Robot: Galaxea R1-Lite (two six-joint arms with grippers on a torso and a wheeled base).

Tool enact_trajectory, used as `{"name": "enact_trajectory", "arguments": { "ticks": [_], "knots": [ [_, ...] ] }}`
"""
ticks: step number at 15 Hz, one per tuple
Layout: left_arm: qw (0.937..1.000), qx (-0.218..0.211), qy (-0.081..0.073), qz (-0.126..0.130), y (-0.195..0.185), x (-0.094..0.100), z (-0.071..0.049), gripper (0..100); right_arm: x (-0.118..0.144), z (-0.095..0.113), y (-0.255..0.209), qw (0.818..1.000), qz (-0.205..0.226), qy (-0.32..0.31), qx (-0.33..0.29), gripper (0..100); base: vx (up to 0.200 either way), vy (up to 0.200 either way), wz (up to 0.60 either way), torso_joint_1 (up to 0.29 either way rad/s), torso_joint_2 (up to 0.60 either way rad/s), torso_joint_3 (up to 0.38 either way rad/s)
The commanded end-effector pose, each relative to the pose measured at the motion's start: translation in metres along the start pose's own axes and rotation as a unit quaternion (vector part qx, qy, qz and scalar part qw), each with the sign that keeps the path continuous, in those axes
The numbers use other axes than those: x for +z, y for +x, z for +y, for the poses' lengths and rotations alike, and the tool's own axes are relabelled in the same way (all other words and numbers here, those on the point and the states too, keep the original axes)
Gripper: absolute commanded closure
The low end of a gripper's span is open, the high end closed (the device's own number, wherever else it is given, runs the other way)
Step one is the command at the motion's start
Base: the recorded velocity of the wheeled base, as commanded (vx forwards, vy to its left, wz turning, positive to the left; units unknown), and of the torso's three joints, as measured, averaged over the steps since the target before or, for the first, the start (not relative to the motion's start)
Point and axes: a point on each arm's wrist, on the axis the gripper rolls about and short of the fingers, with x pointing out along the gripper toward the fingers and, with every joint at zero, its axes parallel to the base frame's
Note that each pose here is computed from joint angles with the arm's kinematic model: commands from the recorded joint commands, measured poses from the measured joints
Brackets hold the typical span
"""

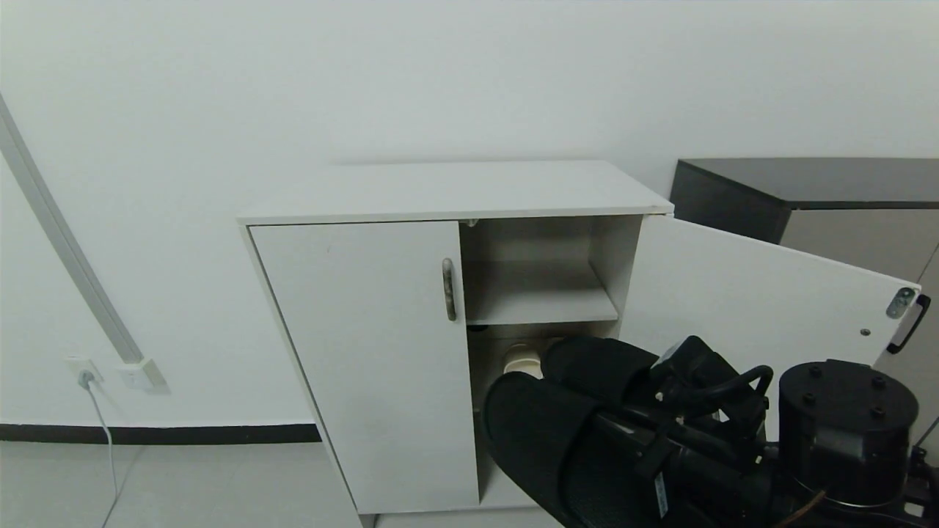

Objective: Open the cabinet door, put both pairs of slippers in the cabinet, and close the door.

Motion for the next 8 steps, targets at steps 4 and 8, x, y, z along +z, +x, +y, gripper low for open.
{"name": "enact_trajectory", "arguments": {
  "ticks": [4,8],
  "knots": [
    [1.0000,-0.001,0.002,0.001,0.0002,-0.0004,0.0000,100,-0.0028,0.0008,0.0029,1.000,0.006,-0.001,0.002,100,0.000,0.000,0.00,-0.094,0.46,0.364],
    [1.0000,-0.001,0.000,0.001,0.0001,0.0000,0.0000,100,-0.0038,0.0013,0.0064,1.000,-0.001,-0.003,0.001,100,0.000,0.000,0.00,-0.023,0.26,0.213]
  ]
}}
